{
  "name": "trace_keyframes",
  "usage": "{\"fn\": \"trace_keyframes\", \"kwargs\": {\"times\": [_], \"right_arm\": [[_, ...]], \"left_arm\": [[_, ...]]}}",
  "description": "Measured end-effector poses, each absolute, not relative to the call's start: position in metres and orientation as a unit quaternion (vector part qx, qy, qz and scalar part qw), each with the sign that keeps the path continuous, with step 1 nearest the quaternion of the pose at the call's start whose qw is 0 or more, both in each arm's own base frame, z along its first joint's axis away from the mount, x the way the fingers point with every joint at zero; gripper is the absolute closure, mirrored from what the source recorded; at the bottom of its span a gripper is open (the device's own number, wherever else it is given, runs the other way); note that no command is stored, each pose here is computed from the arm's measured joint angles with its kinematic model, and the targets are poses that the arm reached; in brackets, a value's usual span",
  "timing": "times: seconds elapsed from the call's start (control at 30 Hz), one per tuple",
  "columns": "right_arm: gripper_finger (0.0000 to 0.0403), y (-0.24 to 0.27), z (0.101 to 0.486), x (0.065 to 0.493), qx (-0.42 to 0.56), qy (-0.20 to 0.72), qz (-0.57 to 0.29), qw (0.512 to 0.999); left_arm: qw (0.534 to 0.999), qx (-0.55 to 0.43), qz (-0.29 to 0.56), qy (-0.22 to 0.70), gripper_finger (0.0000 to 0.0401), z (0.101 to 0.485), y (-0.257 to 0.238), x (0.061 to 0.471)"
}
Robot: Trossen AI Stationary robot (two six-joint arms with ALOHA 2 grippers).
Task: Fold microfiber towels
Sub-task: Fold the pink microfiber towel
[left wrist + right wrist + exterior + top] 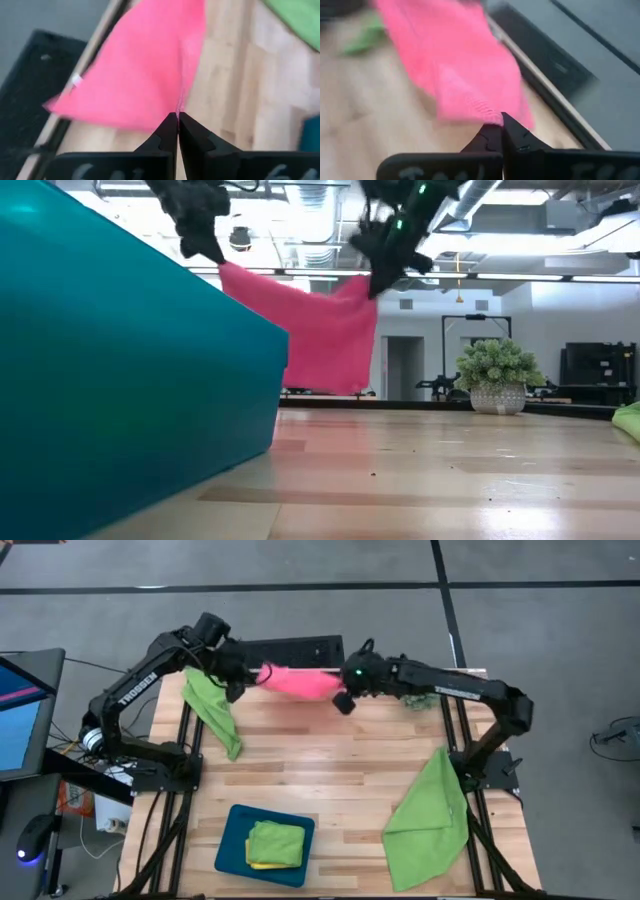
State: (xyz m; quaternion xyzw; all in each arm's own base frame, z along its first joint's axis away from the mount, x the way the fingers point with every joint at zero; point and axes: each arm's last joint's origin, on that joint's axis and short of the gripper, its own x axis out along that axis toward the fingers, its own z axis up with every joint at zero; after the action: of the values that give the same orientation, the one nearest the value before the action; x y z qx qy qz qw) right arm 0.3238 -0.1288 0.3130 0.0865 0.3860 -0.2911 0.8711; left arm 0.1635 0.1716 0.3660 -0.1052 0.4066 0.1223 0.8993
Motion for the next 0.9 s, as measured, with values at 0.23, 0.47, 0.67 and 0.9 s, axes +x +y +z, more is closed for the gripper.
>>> {"fn": "trace_keyframes", "kwargs": {"times": [0.23,0.47,0.67,0.9], "right_arm": [[0.0399,-0.17,0.338,0.299,0.036,0.309,-0.395,0.864],[0.0401,-0.201,0.349,0.294,-0.008,0.243,-0.475,0.846],[0.0399,-0.194,0.335,0.288,-0.004,0.329,-0.436,0.837],[0.04,-0.195,0.288,0.284,0.037,0.374,-0.357,0.855]], "left_arm": [[0.864,0.047,0.346,0.362,0.0401,0.369,0.212,0.178],[0.866,0.075,0.409,0.278,0.0401,0.364,0.25,0.198],[0.865,0.049,0.372,0.334,0.0401,0.344,0.246,0.207],[0.859,0.027,0.308,0.407,0.0401,0.312,0.235,0.207]]}}
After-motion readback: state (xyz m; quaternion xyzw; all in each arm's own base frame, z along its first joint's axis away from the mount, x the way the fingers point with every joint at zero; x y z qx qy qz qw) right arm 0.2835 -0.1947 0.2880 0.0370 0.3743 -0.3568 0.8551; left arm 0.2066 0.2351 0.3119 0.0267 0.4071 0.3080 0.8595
